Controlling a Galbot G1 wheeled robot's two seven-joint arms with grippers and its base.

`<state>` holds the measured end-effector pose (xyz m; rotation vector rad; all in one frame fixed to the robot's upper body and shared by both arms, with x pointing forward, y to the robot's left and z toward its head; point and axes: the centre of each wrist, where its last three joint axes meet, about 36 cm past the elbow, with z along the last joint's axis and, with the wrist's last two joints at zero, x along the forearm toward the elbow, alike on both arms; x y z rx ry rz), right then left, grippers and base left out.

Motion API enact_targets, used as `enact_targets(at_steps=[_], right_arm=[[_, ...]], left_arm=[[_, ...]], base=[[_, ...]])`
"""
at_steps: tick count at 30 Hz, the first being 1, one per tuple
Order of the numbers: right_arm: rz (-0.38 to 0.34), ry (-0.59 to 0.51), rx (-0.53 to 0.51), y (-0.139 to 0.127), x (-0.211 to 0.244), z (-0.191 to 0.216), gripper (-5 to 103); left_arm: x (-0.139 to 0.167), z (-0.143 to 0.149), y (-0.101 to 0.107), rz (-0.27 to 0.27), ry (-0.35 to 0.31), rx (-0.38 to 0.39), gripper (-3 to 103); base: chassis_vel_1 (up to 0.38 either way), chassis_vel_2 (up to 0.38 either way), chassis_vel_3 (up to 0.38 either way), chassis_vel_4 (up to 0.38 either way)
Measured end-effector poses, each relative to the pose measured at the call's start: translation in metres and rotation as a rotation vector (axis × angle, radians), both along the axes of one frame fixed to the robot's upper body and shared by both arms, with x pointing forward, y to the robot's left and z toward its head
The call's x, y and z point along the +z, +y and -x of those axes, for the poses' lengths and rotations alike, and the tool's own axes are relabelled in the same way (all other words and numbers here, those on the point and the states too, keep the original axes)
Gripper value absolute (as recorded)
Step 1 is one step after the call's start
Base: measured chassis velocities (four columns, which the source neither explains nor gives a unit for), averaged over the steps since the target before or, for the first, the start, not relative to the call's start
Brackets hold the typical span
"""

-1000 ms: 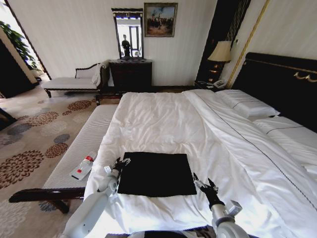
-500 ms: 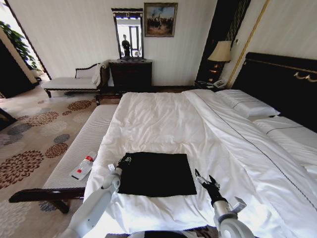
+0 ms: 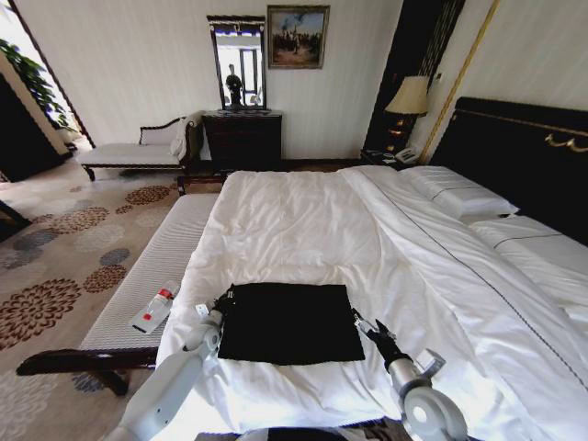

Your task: Fold the clothes on the bed.

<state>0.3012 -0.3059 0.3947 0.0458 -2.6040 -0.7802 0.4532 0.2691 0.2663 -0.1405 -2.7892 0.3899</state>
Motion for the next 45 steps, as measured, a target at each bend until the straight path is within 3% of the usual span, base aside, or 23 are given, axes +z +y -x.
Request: enact_targets(at_steps=[1, 3, 5, 15, 25, 36, 38, 40, 45], right_arm=[[0.0, 0.0, 0.0, 0.0, 0.0, 0.0, 100], [-0.118, 0.071, 0.039, -0.018, 0.002, -0.034, 100], [-0.149, 0.096, 0.054, -0.027, 0.0, -0.055, 100], [-0.155, 0.156, 0.026, -0.063, -0.036, -0.154, 100], [-0.184, 0.203, 0.008, -0.062, -0.065, -0.18, 100], [-0.224, 0.213, 0.023, -0.045, -0.076, -0.178, 101], [-0.228, 0.214, 0.026, -0.042, -0.077, -0.178, 93], [-0.229, 0.214, 0.027, -0.042, -0.077, -0.178, 93], [-0.225, 0.214, 0.033, -0.042, -0.076, -0.174, 72]], left_arm=[[0.0, 0.0, 0.0, 0.0, 0.0, 0.0, 1], [0.004, 0.002, -0.002, 0.001, -0.013, -0.005, 1], [0.009, 0.002, -0.004, 0.009, -0.02, -0.003, 1], [0.022, 0.001, -0.01, 0.032, -0.028, -0.004, 1], [0.024, -0.002, -0.015, 0.038, -0.015, -0.019, 1], [0.027, 0.0, -0.015, 0.038, -0.011, -0.017, 1], [0.028, -0.001, -0.015, 0.041, -0.01, -0.013, 1], [0.028, -0.001, -0.014, 0.041, -0.01, -0.012, 1], [0.028, -0.001, -0.015, 0.045, -0.009, -0.007, 1]], base=[[0.0, 0.0, 0.0, 0.0], [0.0, 0.0, 0.0, 0.0], [0.0, 0.0, 0.0, 0.0], [0.0, 0.0, 0.0, 0.0], [0.0, 0.0, 0.0, 0.0], [0.0, 0.0, 0.0, 0.0], [0.0, 0.0, 0.0, 0.0], [0.0, 0.0, 0.0, 0.0], [0.0, 0.0, 0.0, 0.0]])
